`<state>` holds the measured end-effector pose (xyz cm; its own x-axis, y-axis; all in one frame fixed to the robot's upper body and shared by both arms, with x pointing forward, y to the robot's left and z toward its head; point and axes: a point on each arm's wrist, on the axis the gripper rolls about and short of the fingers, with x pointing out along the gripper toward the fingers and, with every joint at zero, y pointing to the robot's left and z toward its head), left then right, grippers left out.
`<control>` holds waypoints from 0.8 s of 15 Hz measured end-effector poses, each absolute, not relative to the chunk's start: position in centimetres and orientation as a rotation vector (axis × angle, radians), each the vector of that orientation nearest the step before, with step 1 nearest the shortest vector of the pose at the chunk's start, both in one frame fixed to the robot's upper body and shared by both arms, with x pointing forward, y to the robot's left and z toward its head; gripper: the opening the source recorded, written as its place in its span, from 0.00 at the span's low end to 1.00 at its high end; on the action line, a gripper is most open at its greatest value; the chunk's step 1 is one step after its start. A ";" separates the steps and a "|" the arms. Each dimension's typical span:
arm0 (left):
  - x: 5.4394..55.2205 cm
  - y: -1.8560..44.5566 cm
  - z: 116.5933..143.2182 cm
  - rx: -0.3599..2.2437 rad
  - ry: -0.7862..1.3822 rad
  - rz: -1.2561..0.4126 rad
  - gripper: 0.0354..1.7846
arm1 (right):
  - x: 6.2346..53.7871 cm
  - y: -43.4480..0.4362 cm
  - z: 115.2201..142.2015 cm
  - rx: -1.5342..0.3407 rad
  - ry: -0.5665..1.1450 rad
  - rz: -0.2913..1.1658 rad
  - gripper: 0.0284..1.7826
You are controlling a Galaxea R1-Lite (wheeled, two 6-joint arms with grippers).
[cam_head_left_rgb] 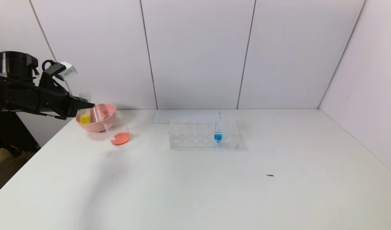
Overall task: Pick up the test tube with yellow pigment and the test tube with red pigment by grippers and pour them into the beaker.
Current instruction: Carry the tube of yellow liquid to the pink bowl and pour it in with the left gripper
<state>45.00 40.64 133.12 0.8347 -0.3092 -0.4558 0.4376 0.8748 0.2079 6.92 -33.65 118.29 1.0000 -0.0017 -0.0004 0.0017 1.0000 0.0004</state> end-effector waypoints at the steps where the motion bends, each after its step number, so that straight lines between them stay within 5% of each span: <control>1: 45.1 40.7 133.2 0.327 0.435 -0.411 0.24 | 6.9 -33.7 118.3 0.000 0.000 -0.001 0.95; 12: 44.4 40.8 134.7 0.377 0.537 -0.508 0.24 | 6.9 -33.7 118.3 0.000 0.000 -0.002 0.95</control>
